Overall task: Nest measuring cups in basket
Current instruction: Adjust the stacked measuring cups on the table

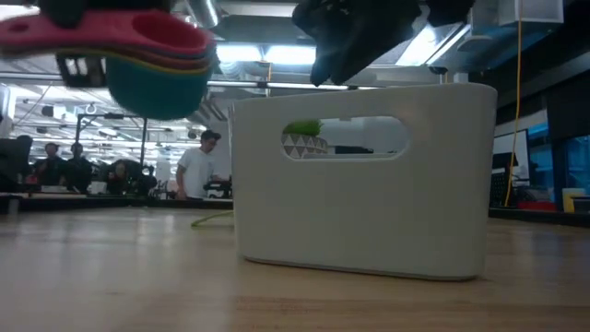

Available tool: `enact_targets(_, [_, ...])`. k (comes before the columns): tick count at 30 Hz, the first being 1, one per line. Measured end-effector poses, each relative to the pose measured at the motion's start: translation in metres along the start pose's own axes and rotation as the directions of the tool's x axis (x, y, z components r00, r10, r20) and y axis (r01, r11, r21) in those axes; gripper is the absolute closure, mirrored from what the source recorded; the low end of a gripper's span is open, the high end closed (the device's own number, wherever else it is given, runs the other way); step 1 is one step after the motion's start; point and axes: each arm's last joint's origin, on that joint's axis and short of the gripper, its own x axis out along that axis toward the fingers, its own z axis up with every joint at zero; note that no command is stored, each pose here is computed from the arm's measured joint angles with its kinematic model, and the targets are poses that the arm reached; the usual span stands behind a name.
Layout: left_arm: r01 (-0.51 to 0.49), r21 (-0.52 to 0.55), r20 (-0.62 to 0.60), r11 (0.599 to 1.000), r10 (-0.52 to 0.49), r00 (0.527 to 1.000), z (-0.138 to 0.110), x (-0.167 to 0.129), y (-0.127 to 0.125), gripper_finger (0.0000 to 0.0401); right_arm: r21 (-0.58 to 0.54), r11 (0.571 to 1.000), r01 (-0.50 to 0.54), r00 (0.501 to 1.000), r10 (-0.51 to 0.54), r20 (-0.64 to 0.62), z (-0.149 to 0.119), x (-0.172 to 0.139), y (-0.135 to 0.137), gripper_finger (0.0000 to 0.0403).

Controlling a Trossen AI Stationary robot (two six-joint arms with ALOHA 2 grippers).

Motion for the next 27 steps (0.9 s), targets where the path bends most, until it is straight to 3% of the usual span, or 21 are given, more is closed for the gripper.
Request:
enact_targets(5, [0.259, -0.045, 0.076, 0.965, -0.255, 0.964, -0.013, 0.011, 0.036, 0.0333, 0.031, 0.999, 0.033, 0.999, -0.034, 0.038, -0.001, 0.001, -0.013, 0.0247])
enact_targets(9, [0.388, -0.093, 0.157, 0.917, -0.371, 0.915, -0.023, 0.022, 0.056, 0.0333, 0.072, 0.995, 0.069, 0.995, -0.074, 0.070, -0.003, 0.001, -0.029, 0.0247])
enact_targets(13, [0.418, -0.118, 0.208, 0.901, -0.389, 0.898, -0.032, 0.028, 0.069, 0.0333, 0.108, 0.989, 0.099, 0.990, -0.109, 0.092, -0.006, 0.002, -0.044, 0.0247])
enact_targets(19, [0.390, -0.090, 0.227, 0.916, -0.363, 0.904, -0.031, 0.035, 0.072, 0.0333, 0.146, 0.982, 0.123, 0.985, -0.139, 0.105, -0.011, 0.002, -0.058, 0.0247])
enact_targets(27, [0.396, -0.054, 0.241, 0.917, -0.373, 0.896, -0.027, 0.052, 0.076, 0.0333, 0.208, 0.976, 0.064, 0.986, -0.095, 0.140, -0.017, 0.003, -0.069, 0.0247])
